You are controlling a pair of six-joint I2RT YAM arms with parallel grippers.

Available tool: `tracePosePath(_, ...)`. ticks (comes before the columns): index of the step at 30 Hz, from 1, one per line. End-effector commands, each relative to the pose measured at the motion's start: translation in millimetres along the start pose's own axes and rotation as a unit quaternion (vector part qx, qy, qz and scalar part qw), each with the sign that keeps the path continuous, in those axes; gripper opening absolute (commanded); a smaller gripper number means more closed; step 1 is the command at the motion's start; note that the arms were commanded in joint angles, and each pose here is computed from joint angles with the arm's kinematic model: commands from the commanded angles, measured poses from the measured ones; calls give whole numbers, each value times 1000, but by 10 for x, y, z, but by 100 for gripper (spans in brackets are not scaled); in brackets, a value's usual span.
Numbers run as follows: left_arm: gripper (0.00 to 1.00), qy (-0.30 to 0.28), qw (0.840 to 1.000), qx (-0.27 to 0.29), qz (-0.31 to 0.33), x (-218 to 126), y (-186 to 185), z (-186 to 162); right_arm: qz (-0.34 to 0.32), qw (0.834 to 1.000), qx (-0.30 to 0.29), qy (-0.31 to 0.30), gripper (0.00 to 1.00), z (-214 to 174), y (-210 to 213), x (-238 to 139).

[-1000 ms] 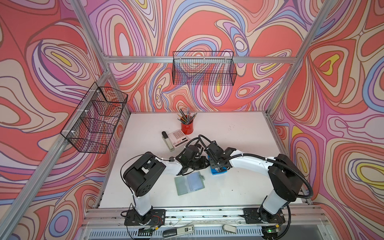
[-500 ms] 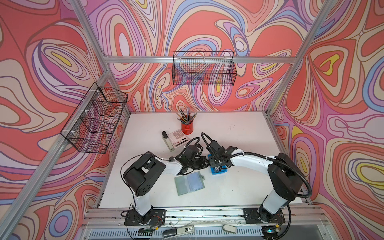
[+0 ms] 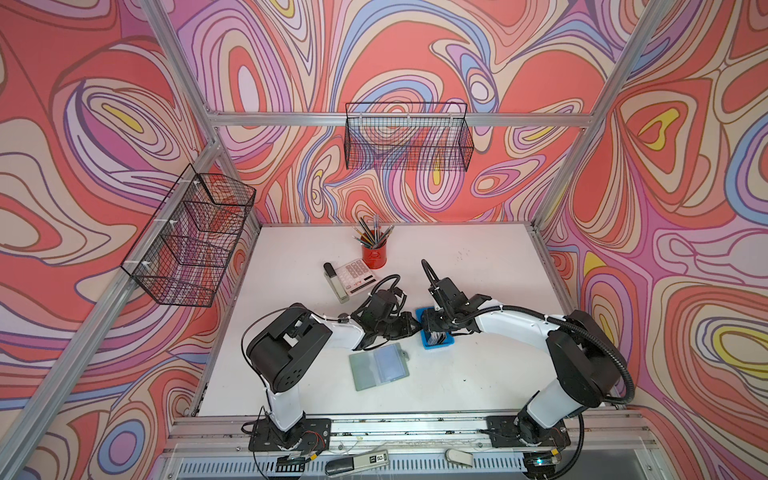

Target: Put the credit cards into the card holder

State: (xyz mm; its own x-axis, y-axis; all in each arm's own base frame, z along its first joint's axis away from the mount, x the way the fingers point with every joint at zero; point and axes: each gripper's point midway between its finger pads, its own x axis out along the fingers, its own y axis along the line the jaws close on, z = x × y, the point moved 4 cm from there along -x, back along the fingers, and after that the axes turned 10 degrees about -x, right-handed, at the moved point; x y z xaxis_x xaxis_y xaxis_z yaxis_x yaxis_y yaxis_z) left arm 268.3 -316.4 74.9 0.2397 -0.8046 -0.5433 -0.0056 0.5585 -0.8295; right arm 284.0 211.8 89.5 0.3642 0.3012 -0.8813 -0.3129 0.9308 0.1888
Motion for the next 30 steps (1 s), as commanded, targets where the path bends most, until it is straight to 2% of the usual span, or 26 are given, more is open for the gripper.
tracePosePath(1,14,5,1000,-3,10,18,37,1,35,999,-1,-38,57,139,95,-183)
tracePosePath(10,15,-1,1000,3,8,-28,1,15,21,999,3,-45,57,141,28,-290)
tracePosePath(18,15,0,1000,3,6,-32,-12,15,9,999,3,-44,46,121,-14,-294)
tracePosePath(30,15,0,1000,2,6,-26,0,15,7,999,1,-49,22,157,-14,-350)
